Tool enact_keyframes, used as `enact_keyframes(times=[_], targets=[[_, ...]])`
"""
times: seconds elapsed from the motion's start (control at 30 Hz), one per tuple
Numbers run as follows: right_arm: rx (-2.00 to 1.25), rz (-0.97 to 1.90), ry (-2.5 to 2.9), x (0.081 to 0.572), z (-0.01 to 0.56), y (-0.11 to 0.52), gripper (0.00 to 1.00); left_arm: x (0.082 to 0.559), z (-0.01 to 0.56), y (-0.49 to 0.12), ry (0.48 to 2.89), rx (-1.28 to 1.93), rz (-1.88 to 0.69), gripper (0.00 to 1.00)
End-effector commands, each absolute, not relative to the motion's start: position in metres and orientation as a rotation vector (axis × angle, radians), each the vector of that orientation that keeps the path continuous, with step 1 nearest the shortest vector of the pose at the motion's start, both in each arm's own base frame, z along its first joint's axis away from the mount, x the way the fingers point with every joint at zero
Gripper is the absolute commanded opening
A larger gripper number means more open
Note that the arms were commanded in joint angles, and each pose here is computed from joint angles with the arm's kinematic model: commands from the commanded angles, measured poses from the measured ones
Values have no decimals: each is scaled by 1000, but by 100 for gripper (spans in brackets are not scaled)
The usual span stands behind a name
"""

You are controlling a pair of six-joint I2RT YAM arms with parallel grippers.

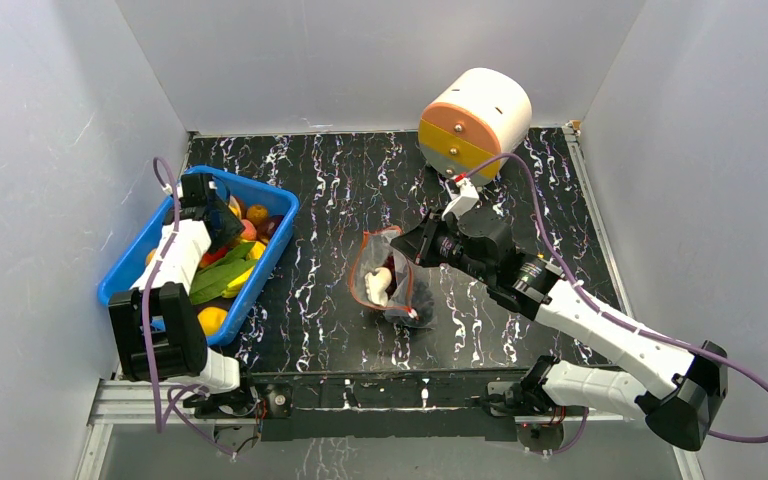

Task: Place the food in the zip-top bag and seal the zipper
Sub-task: Pick up the fake fruit from the bin.

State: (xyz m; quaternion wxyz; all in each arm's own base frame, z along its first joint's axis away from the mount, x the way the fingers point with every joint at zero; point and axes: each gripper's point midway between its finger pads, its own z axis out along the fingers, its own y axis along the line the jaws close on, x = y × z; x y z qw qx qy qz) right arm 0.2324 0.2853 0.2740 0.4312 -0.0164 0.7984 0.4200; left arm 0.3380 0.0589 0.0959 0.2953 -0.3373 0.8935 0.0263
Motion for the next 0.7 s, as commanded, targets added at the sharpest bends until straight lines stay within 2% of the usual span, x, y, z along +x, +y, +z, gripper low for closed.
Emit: enact_keyframes(times=[0.0, 0.17, 0.5, 0.6, 0.67], targets=[[-32, 1110, 1863, 234, 308, 286, 0, 347, 97, 60, 2343, -899, 23, 47], [-31, 1123, 1865, 233, 308, 287, 0, 354, 103, 57, 2318, -881, -16, 48], [-41, 1122, 1849, 235, 315, 288, 0, 349, 78, 53, 2402, -895, -15, 47], [-39, 1122, 1842, 234, 317, 287, 0, 349, 80, 56, 2400, -886, 2, 43], [-37, 1116, 1844, 234, 315, 286, 0, 348, 81, 57, 2402, -882, 16, 37]])
